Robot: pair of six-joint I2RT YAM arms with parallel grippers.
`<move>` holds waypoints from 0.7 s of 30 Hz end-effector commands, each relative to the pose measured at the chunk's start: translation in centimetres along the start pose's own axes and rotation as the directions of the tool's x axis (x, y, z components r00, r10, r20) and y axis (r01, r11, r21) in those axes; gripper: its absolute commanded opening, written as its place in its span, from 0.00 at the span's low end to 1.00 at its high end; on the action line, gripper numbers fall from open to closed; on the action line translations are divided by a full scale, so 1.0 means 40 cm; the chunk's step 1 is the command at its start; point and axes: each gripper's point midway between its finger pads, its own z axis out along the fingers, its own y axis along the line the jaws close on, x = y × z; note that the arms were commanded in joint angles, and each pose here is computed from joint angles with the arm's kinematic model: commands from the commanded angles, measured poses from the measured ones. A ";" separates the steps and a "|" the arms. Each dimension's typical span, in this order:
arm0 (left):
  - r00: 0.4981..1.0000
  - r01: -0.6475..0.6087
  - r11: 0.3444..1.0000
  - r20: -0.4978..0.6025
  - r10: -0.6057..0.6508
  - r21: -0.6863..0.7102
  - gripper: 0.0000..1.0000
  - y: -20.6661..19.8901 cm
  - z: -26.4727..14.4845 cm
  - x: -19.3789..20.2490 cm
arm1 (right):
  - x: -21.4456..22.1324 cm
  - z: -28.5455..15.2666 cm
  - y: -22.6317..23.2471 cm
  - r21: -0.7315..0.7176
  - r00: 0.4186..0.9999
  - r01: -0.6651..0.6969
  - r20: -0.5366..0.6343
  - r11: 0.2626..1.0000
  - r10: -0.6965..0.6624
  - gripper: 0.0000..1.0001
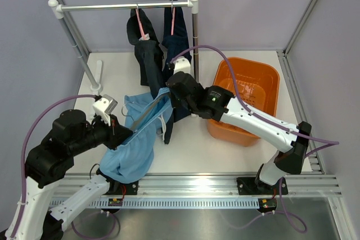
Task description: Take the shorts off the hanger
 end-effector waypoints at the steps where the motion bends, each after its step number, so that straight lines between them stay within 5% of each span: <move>1: 0.998 -0.047 0.990 0.036 0.043 0.134 0.00 -0.062 -0.030 -0.006 | -0.056 0.001 -0.106 0.127 0.997 -0.034 0.066 0.991 0.026 0.00; 13: 0.996 -0.072 0.982 0.056 0.063 0.175 0.00 -0.082 -0.046 -0.006 | -0.042 0.051 -0.156 0.167 0.999 -0.042 0.035 0.985 0.037 0.00; 21: 0.978 -0.091 0.989 0.198 0.068 0.113 0.00 -0.073 -0.089 -0.073 | 0.016 0.049 -0.131 0.094 0.998 -0.063 -0.021 0.994 0.065 0.00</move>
